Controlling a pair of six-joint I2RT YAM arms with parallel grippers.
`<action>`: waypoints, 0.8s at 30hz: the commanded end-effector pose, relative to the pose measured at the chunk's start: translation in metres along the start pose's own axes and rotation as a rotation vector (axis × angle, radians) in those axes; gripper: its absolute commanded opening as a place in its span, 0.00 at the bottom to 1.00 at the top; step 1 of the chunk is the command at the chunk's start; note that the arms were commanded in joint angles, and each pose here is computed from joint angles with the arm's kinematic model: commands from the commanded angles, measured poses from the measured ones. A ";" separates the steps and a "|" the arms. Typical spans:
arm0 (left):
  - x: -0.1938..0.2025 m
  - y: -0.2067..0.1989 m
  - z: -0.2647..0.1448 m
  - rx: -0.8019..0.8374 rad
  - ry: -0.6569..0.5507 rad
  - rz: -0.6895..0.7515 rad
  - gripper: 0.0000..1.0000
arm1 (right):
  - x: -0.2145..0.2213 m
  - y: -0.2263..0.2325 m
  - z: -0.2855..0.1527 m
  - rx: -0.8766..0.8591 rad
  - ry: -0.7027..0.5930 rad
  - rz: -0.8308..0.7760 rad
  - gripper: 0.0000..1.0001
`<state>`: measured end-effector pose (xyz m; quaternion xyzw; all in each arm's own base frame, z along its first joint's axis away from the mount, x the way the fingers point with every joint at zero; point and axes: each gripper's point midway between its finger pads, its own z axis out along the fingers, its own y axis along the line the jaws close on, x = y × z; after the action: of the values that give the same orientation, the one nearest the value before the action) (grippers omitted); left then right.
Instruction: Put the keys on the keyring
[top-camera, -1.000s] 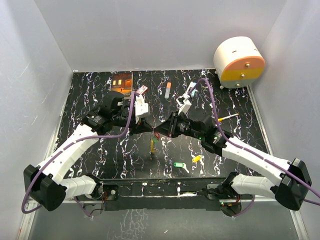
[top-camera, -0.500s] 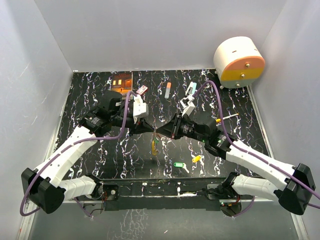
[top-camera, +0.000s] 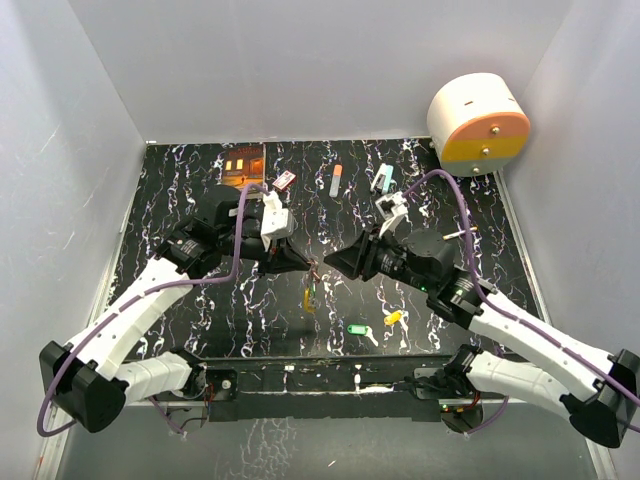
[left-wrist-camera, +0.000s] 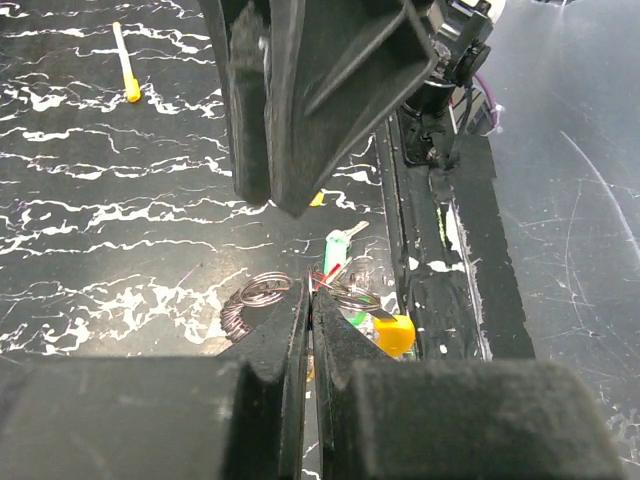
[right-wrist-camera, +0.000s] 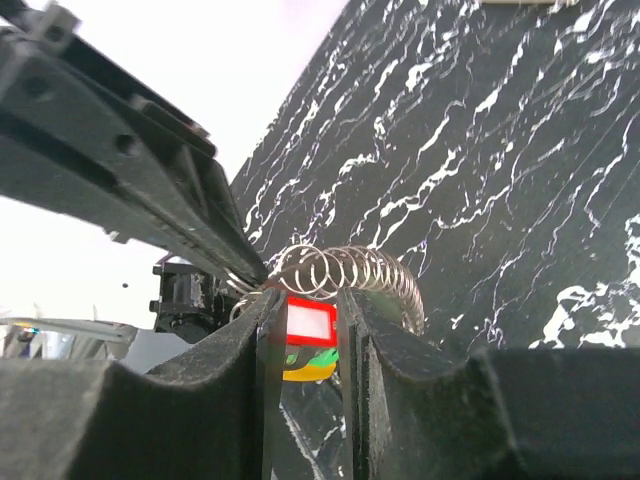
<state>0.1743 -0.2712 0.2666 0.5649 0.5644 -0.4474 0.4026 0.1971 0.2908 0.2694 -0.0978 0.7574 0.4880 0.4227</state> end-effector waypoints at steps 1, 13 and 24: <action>-0.016 -0.018 -0.002 0.070 -0.075 0.022 0.00 | -0.034 0.021 -0.018 -0.070 -0.116 -0.207 0.31; -0.036 -0.017 0.010 0.114 -0.236 -0.132 0.00 | -0.024 0.052 -0.026 -0.275 -0.096 -0.357 0.34; -0.057 -0.013 0.008 0.084 -0.364 -0.217 0.00 | -0.038 0.060 -0.043 -0.311 -0.223 -0.362 0.34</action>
<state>0.1703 -0.2948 0.2914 0.4419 0.5524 -0.5825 0.4003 0.1645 0.2813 0.3081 -0.2496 0.6578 0.5008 0.5041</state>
